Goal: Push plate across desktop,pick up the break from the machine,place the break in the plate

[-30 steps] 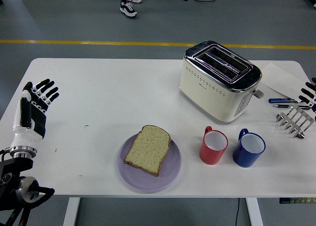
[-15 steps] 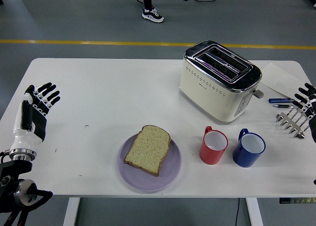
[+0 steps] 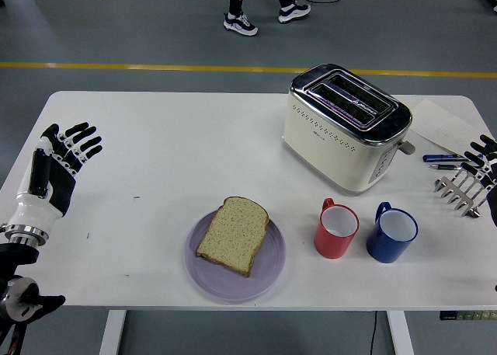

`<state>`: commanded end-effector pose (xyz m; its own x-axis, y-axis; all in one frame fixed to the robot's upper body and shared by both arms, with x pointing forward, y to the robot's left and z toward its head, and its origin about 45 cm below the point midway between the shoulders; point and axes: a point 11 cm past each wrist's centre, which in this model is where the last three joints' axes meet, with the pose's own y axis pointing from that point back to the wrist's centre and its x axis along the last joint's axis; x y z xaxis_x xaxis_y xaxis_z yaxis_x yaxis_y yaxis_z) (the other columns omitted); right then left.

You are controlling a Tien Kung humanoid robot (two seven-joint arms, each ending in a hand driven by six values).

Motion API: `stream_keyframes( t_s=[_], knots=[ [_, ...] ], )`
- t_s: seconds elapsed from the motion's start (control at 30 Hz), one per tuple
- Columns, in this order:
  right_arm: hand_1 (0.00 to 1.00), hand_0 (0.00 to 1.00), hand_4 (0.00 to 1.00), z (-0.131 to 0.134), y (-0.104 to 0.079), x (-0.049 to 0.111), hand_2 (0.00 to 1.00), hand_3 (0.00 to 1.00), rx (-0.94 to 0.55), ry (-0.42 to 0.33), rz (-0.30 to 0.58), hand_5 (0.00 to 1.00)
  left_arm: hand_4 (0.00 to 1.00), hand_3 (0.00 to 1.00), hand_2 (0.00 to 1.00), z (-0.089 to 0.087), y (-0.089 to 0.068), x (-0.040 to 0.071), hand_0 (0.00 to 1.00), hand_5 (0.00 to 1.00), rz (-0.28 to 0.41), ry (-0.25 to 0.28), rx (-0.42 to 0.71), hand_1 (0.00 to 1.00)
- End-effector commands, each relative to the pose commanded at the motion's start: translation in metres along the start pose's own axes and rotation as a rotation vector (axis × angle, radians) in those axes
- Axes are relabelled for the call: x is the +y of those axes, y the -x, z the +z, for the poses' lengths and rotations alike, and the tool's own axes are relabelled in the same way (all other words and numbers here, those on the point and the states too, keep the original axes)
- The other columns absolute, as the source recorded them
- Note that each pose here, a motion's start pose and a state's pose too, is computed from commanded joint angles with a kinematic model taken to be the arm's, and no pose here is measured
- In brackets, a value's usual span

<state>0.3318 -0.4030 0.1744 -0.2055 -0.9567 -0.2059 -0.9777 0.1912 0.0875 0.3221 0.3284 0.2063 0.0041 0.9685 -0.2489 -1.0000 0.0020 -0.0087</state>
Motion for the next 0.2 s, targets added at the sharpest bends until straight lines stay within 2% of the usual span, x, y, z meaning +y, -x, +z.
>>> stream_keyframes(
  t_s=[0.2],
  knots=[
    [0.732,0.762,0.575,-0.0018,-0.0007,-0.0017,0.742,0.743,0.004,-0.003,0.001,0.456,0.54,0.697,0.786,0.0064,0.0016,-0.0017,0.772,0.998,-0.036,-0.004,-0.02,0.772]
  ],
)
